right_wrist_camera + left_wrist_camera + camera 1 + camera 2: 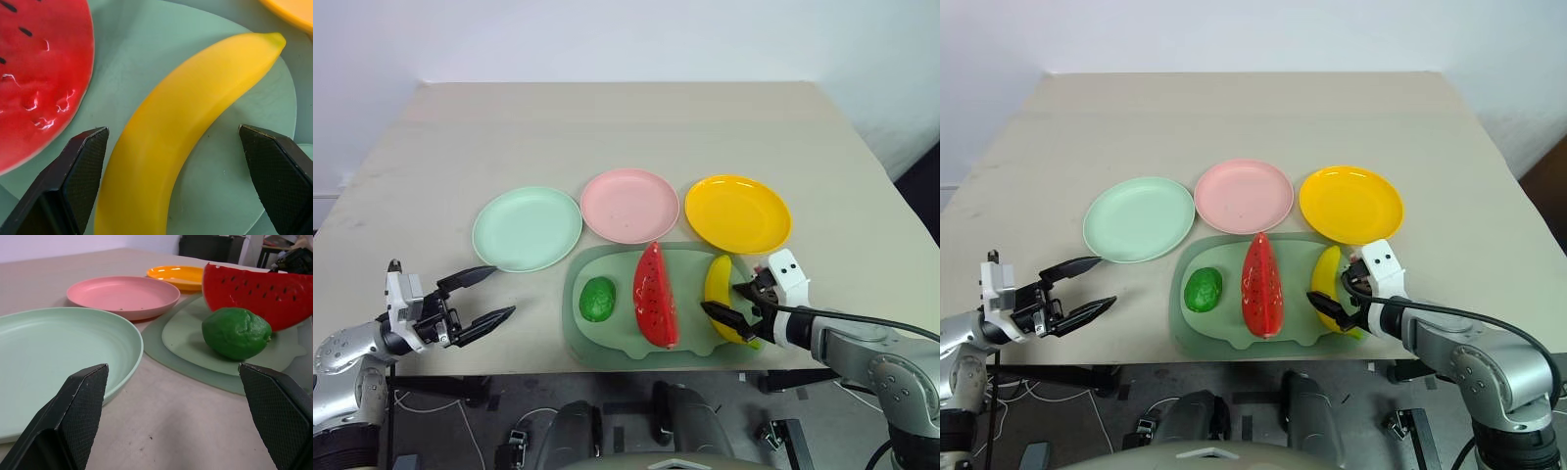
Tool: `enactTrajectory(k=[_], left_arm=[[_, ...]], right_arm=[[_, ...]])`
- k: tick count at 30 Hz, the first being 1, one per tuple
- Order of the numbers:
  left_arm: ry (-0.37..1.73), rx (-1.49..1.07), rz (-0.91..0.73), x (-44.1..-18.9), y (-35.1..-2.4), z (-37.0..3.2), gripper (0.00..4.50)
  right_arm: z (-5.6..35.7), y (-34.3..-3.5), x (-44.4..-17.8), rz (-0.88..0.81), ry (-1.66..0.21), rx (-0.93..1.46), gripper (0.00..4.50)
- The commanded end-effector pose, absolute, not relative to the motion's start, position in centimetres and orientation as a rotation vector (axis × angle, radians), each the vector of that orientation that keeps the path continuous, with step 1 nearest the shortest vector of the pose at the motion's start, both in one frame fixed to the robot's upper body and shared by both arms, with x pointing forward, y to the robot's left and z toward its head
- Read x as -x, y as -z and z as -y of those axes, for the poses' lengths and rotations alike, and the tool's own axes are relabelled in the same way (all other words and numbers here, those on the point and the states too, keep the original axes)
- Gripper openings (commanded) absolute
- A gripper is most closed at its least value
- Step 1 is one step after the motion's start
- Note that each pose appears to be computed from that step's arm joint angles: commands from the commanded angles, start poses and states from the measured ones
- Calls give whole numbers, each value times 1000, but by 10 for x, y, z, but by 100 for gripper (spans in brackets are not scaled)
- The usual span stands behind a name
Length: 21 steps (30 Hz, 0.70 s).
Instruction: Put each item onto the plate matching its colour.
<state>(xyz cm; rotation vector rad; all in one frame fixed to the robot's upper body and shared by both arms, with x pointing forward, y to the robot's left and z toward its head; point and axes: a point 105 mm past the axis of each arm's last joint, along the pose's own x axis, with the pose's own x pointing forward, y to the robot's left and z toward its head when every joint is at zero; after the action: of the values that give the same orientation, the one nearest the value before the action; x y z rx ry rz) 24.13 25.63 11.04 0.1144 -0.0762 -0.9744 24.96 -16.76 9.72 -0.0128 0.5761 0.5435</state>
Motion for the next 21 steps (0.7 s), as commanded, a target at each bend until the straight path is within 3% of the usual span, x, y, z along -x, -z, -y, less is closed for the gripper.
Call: enactTrajectory(k=[1,7,11,13,21], left_arm=[[972,-138,95,-243,-115,-256,450],[976,-135,92,-243,-113,-254,450],[974,-135,92,-245,-112,-253,450],[972,-134,95,-246,-112,-253,450],[955,-131,110,-247,-111,-254,450]], right_arm=[[165,-94,-245,-587,-554,59,361],[160,-93,-235,-608,-634,75,172],[151,-119,-225,-561,-827,30,172],[155,-134,-232,-509,-851,-3,172],[184,-178,-299,-334,-643,-15,172]])
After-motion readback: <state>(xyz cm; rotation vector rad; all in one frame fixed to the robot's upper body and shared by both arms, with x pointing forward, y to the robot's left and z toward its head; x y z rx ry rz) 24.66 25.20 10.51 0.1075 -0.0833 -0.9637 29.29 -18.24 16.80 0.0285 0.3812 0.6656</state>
